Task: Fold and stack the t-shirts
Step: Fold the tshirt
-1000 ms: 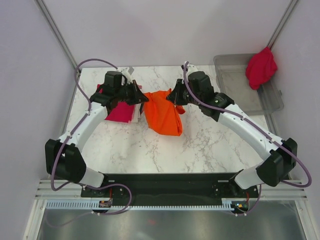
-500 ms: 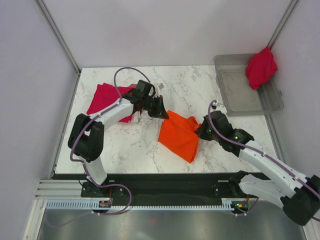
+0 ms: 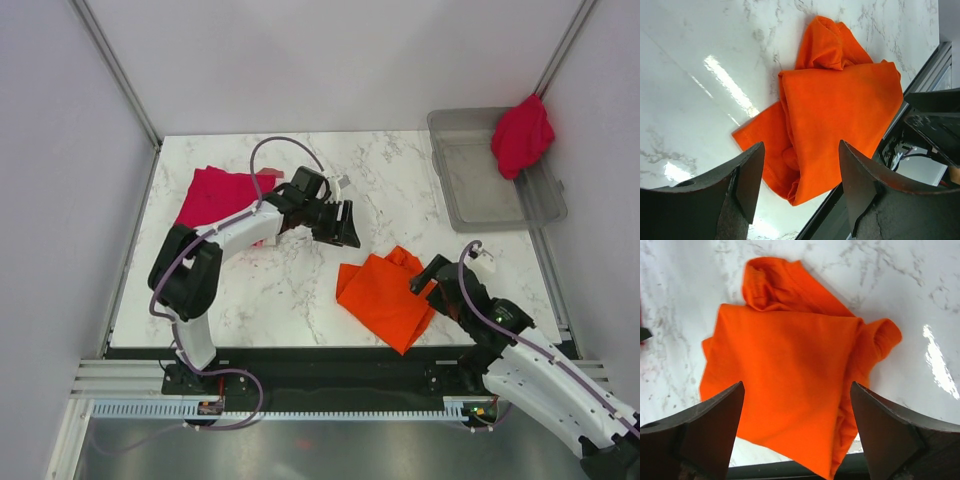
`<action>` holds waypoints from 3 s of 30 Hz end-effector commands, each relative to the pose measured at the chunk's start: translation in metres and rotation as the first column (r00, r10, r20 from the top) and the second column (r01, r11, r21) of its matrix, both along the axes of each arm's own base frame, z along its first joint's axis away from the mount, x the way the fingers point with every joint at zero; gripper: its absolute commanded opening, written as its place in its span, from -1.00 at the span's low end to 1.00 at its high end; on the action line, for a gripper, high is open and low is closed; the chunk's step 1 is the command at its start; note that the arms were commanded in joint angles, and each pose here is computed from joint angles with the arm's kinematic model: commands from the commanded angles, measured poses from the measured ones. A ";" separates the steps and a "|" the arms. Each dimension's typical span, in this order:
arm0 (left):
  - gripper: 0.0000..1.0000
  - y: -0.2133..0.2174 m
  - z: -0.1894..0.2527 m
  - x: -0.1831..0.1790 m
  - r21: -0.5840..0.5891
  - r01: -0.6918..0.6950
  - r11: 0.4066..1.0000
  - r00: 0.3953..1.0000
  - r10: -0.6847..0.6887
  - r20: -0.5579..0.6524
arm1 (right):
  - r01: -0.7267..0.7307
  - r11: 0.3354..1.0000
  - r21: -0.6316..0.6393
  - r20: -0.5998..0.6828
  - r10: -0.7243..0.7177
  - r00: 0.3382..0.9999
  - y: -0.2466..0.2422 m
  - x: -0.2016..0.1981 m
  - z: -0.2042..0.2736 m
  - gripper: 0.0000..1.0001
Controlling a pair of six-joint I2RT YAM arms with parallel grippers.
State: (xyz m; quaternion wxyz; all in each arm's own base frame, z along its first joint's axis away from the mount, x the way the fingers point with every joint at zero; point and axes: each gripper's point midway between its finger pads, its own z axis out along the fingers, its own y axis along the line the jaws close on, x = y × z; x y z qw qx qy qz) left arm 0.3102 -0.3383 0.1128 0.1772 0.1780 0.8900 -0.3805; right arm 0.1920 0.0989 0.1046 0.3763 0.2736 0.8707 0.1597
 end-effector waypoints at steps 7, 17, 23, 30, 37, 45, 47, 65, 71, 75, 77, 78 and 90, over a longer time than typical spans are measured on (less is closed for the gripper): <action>0.44 -0.054 -0.006 -0.009 -0.016 0.169 0.985 0.980 -0.166 0.111 | 0.200 0.980 -0.009 -0.085 -0.200 0.976 -0.025 -0.011 -0.050 0.91; 0.37 -0.030 -0.005 0.000 0.017 0.061 0.998 0.989 -0.062 0.133 | 0.194 0.981 -0.021 -0.033 -0.195 0.980 -0.021 0.015 -0.058 0.82; 0.38 0.050 0.021 0.017 -0.009 -0.168 0.986 0.973 0.168 0.160 | 0.015 0.999 -0.045 -0.072 -0.018 0.997 0.008 0.045 -0.067 0.52; 0.39 0.130 0.035 0.021 -0.017 -0.437 0.899 0.884 0.433 0.177 | -0.314 0.950 -0.002 -0.123 0.311 0.942 0.091 0.109 -0.058 0.30; 0.39 0.145 0.022 0.022 -0.007 -0.481 0.877 0.863 0.475 0.173 | -0.422 0.906 -0.036 -0.025 0.422 0.906 0.126 0.175 -0.025 0.24; 0.33 0.131 0.004 0.022 -0.021 -0.429 0.903 0.894 0.428 0.130 | -0.508 0.861 -0.029 -0.046 0.506 0.861 0.100 0.191 -0.039 0.43; 0.32 0.127 -0.001 0.017 -0.009 -0.417 0.909 0.902 0.415 0.123 | -0.549 0.835 -0.008 -0.058 0.548 0.834 0.105 0.188 -0.047 0.44; 0.34 0.124 -0.051 -0.016 0.058 -0.400 0.915 0.916 0.400 0.012 | -0.619 0.785 -0.012 0.055 0.618 0.784 0.112 0.188 -0.022 0.65; 0.32 0.106 -0.056 -0.013 0.056 -0.348 0.936 0.938 0.348 0.008 | -0.657 0.754 0.017 0.047 0.656 0.753 0.118 0.180 -0.021 0.68; 0.26 0.097 -0.065 -0.012 0.078 -0.336 0.938 0.941 0.338 -0.004 | -0.676 0.736 0.027 0.021 0.676 0.737 0.118 0.174 -0.030 0.53; 0.14 0.098 -0.073 -0.013 0.105 -0.341 0.934 0.939 0.344 -0.011 | -0.681 0.732 0.021 0.006 0.681 0.732 0.119 0.174 -0.032 0.29; 0.07 0.099 -0.075 -0.013 0.114 -0.343 0.932 0.938 0.347 -0.013 | -0.684 0.729 0.025 -0.024 0.685 0.728 0.118 0.171 -0.039 0.22; -0.96 0.097 -0.042 0.001 0.097 -0.339 0.936 0.940 0.335 0.060 | -0.661 0.750 0.007 -0.066 0.660 0.748 0.116 0.178 -0.046 -1.00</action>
